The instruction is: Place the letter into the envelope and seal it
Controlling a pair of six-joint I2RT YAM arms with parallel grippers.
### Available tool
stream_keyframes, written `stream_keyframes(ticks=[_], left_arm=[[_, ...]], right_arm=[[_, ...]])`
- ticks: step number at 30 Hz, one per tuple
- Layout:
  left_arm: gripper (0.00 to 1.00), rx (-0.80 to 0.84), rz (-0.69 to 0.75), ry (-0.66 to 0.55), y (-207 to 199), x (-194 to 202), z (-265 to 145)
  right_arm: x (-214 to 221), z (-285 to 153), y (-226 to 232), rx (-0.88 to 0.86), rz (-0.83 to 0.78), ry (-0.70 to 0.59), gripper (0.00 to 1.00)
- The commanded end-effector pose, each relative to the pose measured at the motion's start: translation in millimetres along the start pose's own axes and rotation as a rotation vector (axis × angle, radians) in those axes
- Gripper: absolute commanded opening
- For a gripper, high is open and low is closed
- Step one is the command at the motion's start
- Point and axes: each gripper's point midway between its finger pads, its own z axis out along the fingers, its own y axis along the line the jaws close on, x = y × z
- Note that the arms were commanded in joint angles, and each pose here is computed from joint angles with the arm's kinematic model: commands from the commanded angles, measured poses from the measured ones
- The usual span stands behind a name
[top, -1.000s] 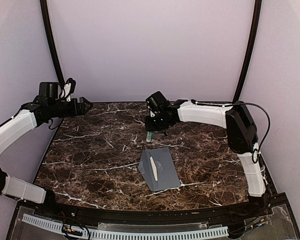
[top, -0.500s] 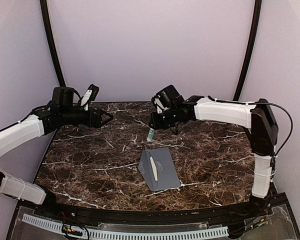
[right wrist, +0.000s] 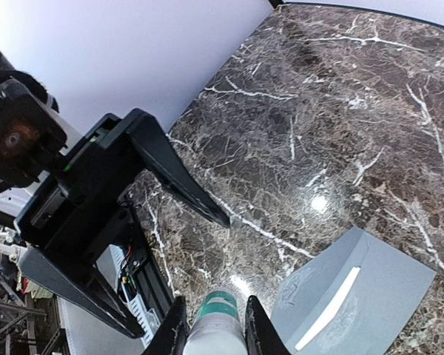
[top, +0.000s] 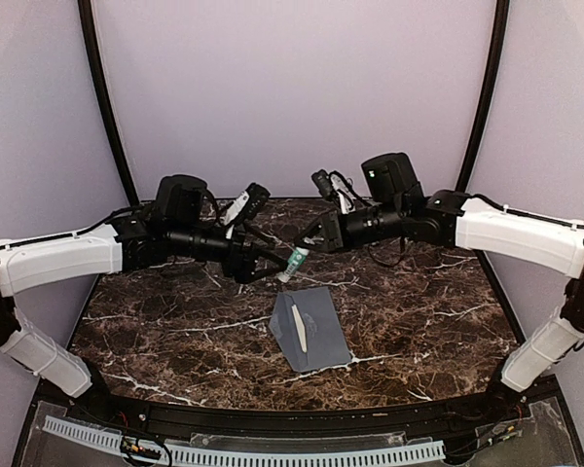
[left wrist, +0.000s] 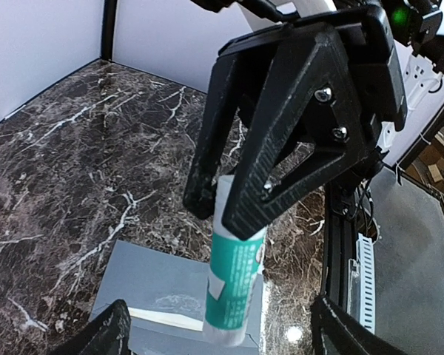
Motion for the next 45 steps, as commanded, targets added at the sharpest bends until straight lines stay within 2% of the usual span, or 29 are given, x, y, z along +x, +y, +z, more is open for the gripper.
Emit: stream_keyframes(ticks=[1,4,6,9,12,14,16,18,21,25,31,35,45], left_arm=[[0.83,0.042,0.074,-0.005,-20.0,-7.7,17.0],[0.78,0.057,0.073,0.019,-24.8,-4.3,28.9],[0.61,0.079,0.072,0.023,-27.8,-4.3,31.7],[0.51,0.114,0.062,0.036,-32.5,2.5,33.4],[0.3,0.129,0.045,0.042,-33.3,8.3,35.2],[0.21,0.127,0.038,0.048,-32.4,10.8,36.3],[0.1,0.122,0.033,0.057,-31.4,13.9,36.5],[0.01,0.114,0.029,0.063,-29.9,16.9,36.5],[0.0,0.108,0.02,0.068,-28.8,19.7,36.5],[0.0,0.105,0.012,0.069,-28.0,20.3,37.4],[0.0,0.107,0.003,0.078,-27.4,22.6,38.8],[0.0,0.103,0.0,0.085,-25.9,24.8,40.2],[0.0,0.069,0.019,0.098,-18.1,29.4,43.9]], right_arm=[[-0.5,-10.1,39.6,-0.193,-0.039,-0.025,0.12],[3.5,-10.8,43.3,-0.203,-0.043,-0.018,0.12],[5.9,-10.8,42.3,-0.197,-0.041,-0.012,0.11],[8.3,-11.3,41.3,-0.193,-0.036,-0.011,0.11],[10.7,-10.1,39.6,-0.185,-0.028,-0.005,0.11],[11.8,-8.9,35.9,-0.168,-0.022,-0.002,0.12],[13.2,-8.0,31.9,-0.147,-0.017,0.001,0.16],[13.2,-8.1,28.7,-0.13,-0.012,-0.004,0.27],[13.2,-8.3,27.3,-0.124,-0.005,-0.01,0.41],[15.0,-6.6,26.4,-0.126,0.002,-0.005,0.44],[13.3,-9.0,27.2,-0.131,0.009,-0.025,0.28],[10.3,-11.1,30.4,-0.144,0.011,-0.042,0.09],[-2.6,-33.1,14.7,-0.103,0.044,-0.122,0.07]])
